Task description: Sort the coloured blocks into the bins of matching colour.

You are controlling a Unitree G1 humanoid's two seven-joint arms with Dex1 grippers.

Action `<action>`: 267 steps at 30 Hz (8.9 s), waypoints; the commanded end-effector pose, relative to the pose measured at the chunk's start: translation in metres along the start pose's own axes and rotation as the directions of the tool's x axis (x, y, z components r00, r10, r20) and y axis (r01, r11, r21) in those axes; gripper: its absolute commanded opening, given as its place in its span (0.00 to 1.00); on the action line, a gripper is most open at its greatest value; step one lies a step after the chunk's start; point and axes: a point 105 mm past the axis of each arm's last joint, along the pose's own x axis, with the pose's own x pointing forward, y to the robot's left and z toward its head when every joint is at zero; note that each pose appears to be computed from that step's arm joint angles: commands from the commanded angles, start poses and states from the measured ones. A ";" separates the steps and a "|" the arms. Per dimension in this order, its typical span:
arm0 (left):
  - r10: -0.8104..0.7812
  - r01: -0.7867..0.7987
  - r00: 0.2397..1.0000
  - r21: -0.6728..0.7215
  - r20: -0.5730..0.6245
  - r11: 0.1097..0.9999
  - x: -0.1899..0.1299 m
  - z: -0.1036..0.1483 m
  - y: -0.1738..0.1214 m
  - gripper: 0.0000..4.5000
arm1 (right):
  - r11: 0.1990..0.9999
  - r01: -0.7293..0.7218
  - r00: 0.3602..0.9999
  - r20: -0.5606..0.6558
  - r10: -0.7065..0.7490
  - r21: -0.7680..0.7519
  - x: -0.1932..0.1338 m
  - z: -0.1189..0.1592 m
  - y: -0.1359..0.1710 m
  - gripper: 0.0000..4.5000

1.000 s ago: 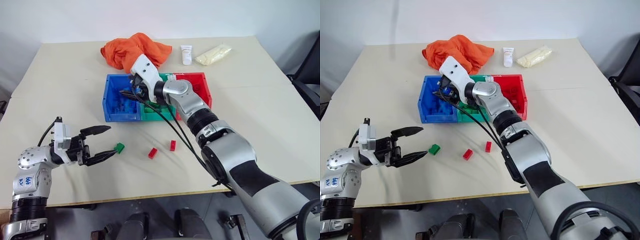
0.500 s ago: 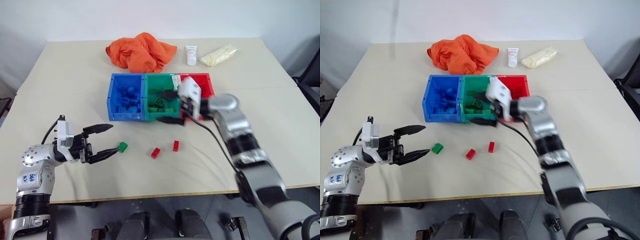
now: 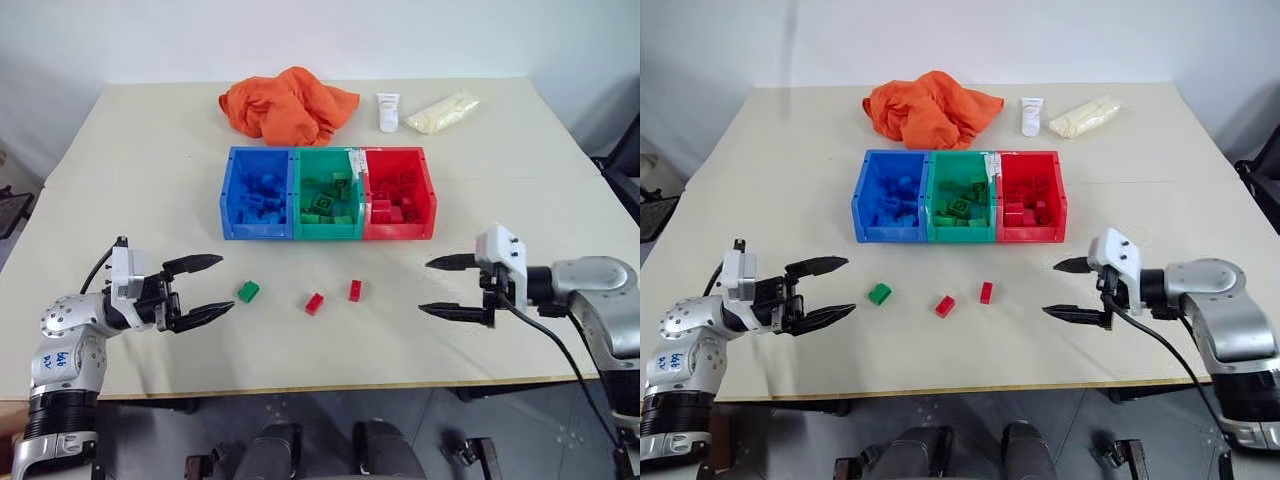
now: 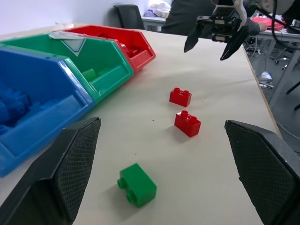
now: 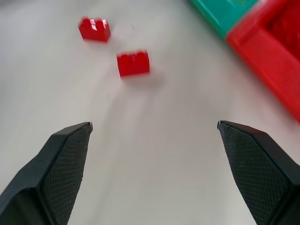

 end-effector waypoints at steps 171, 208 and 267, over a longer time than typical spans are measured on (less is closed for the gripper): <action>0.286 -0.288 0.939 0.017 -0.191 0.957 -0.061 -0.001 -0.037 1.00 | 0.977 -0.157 0.982 0.083 0.170 -0.142 -0.030 0.011 -0.037 0.99; 0.173 -0.143 0.871 0.100 -0.459 0.985 0.048 -0.058 0.022 0.91 | 0.990 0.020 0.975 0.224 0.012 -0.141 -0.029 0.025 -0.002 1.00; 0.112 -0.108 0.993 0.094 -0.045 0.990 0.058 0.065 0.047 0.94 | 0.988 0.147 0.948 0.291 -0.130 -0.039 -0.037 0.022 -0.028 1.00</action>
